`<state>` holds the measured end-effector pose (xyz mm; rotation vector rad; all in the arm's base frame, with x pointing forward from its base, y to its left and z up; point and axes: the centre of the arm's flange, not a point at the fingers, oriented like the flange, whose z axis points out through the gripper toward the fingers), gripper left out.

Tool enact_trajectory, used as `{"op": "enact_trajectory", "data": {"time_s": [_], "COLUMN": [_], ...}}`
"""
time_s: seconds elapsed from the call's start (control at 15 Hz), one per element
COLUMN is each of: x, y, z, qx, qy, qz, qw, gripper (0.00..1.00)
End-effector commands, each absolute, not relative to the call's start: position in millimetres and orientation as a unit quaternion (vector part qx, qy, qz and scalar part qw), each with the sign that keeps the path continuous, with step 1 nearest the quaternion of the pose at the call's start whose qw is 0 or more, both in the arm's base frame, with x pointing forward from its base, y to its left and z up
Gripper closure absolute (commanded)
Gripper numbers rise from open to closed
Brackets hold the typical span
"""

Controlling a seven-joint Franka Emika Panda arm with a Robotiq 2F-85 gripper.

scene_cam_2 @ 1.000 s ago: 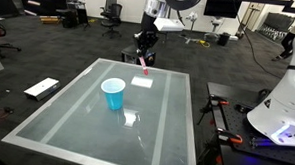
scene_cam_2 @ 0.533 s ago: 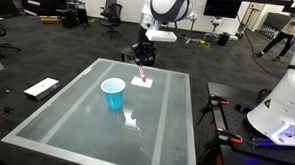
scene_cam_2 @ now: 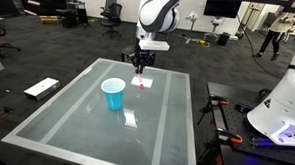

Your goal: Put the marker on the table

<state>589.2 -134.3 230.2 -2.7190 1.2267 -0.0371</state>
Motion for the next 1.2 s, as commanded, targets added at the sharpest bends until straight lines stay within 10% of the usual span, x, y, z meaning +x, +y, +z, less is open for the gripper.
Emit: {"op": "enact_trajectory", "data": {"time_s": [0.0, 0.13, 0.27, 0.73, 1.13], "x": [606, 609, 611, 616, 607], "y": [-146, -150, -152, -148, -133], "z": [215, 207, 203, 214, 260], "qx": [-0.900, -0.896, -0.893, -0.896, -0.903], "qy": [0.425, 0.432, 0.436, 0.432, 0.417], "qz": [0.017, 0.026, 0.031, 0.019, -0.020], "qw": [0.099, 0.104, 0.107, 0.104, 0.103], "gripper": [0.95, 0.95, 0.54, 0.04, 0.00]}}
